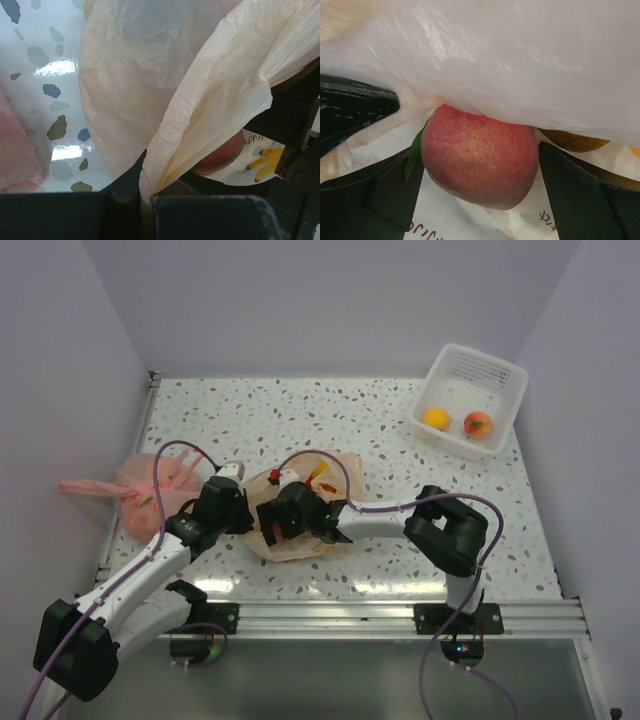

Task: Untie the knot of the plastic bag and take out the fruit

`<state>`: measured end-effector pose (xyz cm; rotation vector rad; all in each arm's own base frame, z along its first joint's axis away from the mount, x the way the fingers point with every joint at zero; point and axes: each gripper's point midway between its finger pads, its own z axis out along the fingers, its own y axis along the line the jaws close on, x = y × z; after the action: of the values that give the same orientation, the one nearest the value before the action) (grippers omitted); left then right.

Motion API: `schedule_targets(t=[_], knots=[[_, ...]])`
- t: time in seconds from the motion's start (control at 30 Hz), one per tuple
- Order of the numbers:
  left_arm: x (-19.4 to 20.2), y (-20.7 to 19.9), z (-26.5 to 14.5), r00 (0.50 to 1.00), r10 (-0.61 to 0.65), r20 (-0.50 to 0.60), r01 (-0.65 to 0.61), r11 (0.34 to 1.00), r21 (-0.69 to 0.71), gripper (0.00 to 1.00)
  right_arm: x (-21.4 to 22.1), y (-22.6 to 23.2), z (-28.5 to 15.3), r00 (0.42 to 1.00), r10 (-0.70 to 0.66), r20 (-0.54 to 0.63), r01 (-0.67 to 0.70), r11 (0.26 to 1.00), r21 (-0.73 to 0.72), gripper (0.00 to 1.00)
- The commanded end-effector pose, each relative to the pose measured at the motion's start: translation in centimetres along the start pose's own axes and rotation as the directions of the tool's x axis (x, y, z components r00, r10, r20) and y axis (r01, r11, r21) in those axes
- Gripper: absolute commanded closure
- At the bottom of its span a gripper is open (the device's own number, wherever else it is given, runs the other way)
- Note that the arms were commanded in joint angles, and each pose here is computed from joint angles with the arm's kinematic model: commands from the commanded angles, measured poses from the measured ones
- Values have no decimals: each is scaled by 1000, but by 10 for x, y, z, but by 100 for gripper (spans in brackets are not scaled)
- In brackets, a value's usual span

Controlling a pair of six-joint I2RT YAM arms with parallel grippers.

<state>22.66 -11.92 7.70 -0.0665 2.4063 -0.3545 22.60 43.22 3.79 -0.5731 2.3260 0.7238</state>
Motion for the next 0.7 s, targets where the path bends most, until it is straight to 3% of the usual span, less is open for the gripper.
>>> schedule_targets(t=[0.0, 0.1, 0.2, 0.27, 0.37, 0.67], knots=[[-2, -1, 4, 1000, -6, 19, 6, 1000, 1, 100, -20, 9, -1, 996, 19, 87, -17, 1000, -23, 5], [-1, -3, 4, 1000, -2, 14, 2, 1000, 8, 100, -29, 9, -3, 992, 12, 127, -9, 1000, -24, 6], [-2, -3, 4, 1000, -2, 15, 2, 1000, 9, 100, -35, 5, -10, 988, -2, 156, 3, 1000, -3, 31], [-3, -3, 4, 1000, -2, 15, 2, 1000, 5, 100, -40, 5, -19, 986, -11, 168, 11, 1000, 4, 57], [-4, -3, 5, 1000, 1, 9, -1, 1000, -3, 100, -42, 3, -37, 985, -37, 171, 36, 999, 9, 75], [-40, -13, 1, 996, 74, 56, -73, 997, -11, 100, -70, 12, -119, 961, -194, 195, 201, 979, -20, 85]])
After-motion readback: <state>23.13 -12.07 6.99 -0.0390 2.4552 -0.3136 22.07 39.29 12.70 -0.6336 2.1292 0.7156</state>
